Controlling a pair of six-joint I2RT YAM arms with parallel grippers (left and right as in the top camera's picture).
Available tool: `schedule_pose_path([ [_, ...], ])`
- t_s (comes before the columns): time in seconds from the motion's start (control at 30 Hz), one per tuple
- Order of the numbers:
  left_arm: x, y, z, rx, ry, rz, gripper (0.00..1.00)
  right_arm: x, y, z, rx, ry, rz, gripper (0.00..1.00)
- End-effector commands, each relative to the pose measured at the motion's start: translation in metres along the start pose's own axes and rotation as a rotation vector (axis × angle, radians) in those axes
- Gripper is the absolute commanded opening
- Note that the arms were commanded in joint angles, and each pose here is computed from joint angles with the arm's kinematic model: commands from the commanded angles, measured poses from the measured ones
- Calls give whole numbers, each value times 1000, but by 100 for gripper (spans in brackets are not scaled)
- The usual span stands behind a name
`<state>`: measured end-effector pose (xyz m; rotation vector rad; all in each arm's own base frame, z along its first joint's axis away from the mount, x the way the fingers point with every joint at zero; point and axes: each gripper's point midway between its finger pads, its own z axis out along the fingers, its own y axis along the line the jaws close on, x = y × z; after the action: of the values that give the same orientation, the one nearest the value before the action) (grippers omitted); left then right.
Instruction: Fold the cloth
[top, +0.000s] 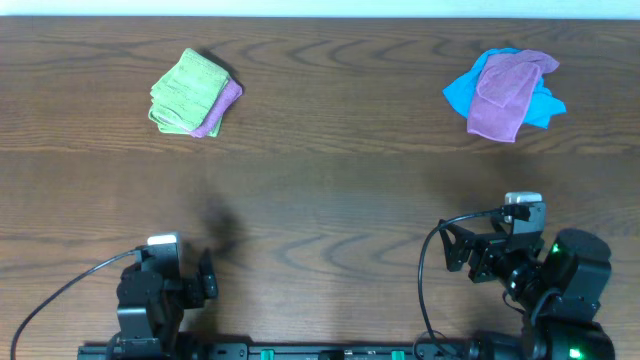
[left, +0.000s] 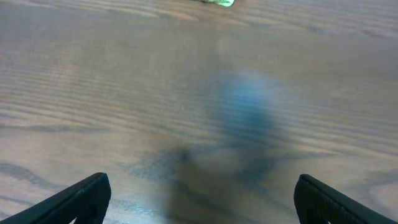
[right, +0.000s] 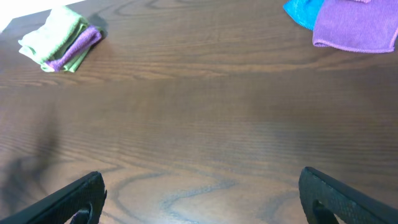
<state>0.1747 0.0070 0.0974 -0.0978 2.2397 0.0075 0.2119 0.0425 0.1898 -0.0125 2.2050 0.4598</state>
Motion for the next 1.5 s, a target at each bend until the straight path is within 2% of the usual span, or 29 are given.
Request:
schedule_pose_path([
  [0.0,8,4,5,-20,-8,19,95,1,0,0,-4,-1,12,99],
  [0.5,38,6,14,-29,77,39,95,1,0,0,-4,-1,12,99],
  [1.3,38,6,14,-28,77,38,95,1,0,0,-3,-1,11,99],
  [1.47,38,6,14,-28,77,38,95,2,-11,-4,77,-19,-8,99],
])
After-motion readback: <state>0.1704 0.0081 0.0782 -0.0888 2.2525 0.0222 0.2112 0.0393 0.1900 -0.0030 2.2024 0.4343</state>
